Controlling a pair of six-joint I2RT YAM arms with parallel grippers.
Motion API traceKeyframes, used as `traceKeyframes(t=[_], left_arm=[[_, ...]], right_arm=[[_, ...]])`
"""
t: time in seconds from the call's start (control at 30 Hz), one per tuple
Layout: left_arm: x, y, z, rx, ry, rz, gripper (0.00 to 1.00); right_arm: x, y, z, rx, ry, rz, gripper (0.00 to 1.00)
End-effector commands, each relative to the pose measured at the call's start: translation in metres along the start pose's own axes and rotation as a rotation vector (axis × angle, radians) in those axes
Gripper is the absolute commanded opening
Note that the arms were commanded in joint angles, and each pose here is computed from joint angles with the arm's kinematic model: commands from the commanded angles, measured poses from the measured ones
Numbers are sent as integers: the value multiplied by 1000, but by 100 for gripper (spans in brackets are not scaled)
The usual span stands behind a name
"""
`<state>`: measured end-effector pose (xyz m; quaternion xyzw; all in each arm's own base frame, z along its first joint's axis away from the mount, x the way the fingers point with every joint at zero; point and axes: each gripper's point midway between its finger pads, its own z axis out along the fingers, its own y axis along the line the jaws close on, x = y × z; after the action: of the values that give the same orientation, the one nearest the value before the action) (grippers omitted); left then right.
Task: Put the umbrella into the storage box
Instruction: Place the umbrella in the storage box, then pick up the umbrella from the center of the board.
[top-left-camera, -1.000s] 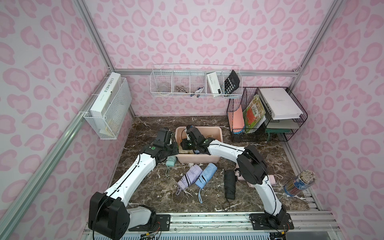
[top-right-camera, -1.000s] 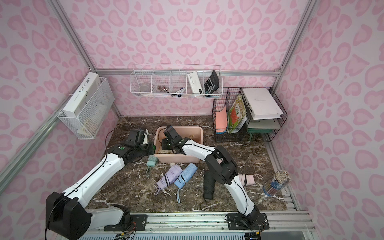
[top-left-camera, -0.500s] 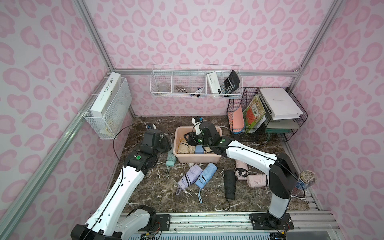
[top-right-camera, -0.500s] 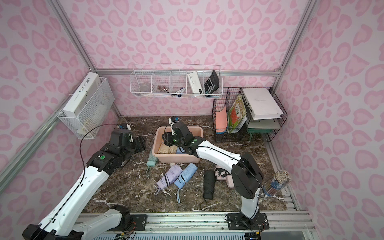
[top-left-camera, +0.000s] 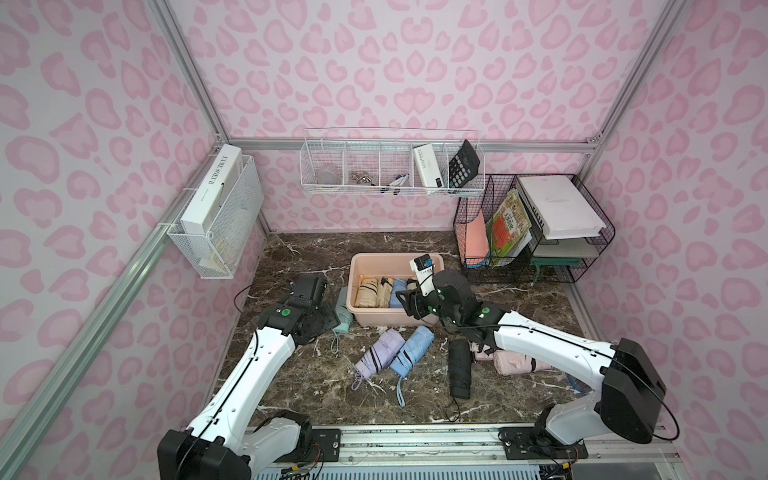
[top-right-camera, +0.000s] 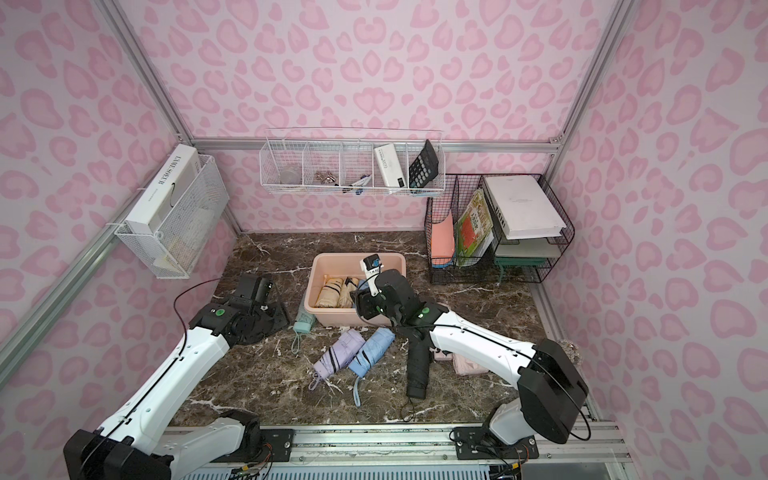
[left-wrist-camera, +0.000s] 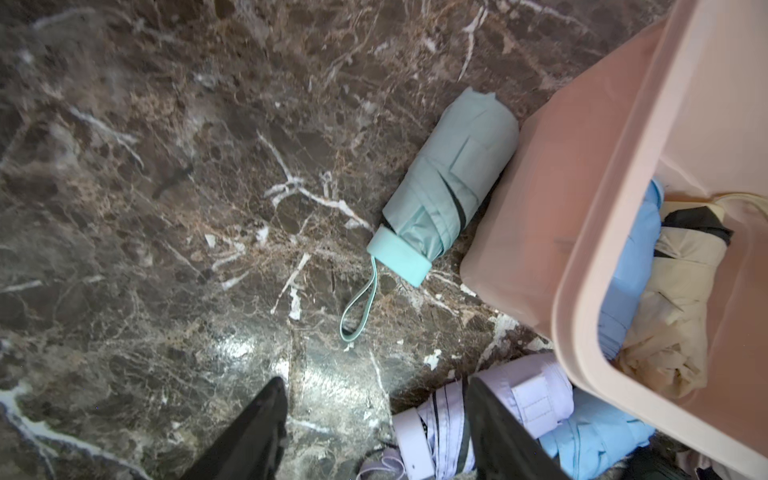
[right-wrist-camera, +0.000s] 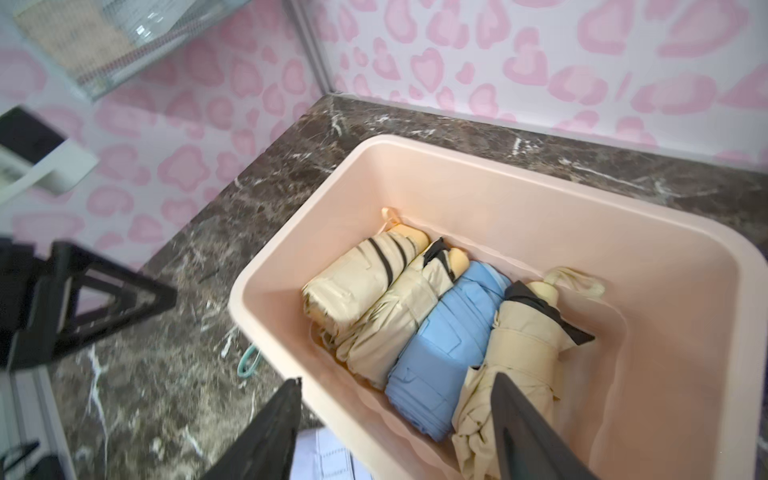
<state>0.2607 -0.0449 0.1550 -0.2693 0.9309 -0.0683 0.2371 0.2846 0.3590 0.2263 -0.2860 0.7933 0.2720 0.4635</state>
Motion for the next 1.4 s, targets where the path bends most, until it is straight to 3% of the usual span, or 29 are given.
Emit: traceKeyframes(t=[0.0, 0.23, 0.33, 0.5, 1.07, 1.37], left_arm=[[13, 1, 1, 29, 36, -86, 69], [22, 8, 0, 69, 11, -112, 70], [23, 11, -2, 75, 0, -114, 70], [24, 16, -6, 81, -22, -129, 70], [22, 26, -19, 94, -84, -153, 70], [22, 26, -24, 111, -98, -176, 70]], right_arm=[[13, 38, -12, -172, 6, -384, 68], [111, 75, -33, -445, 261, -932, 74], [147, 62, -35, -453, 388, -1132, 76], [187, 22, -27, -393, 582, -1331, 77], [194, -10, 21, -328, 663, -1362, 78], [222, -15, 18, -418, 762, -1325, 69]])
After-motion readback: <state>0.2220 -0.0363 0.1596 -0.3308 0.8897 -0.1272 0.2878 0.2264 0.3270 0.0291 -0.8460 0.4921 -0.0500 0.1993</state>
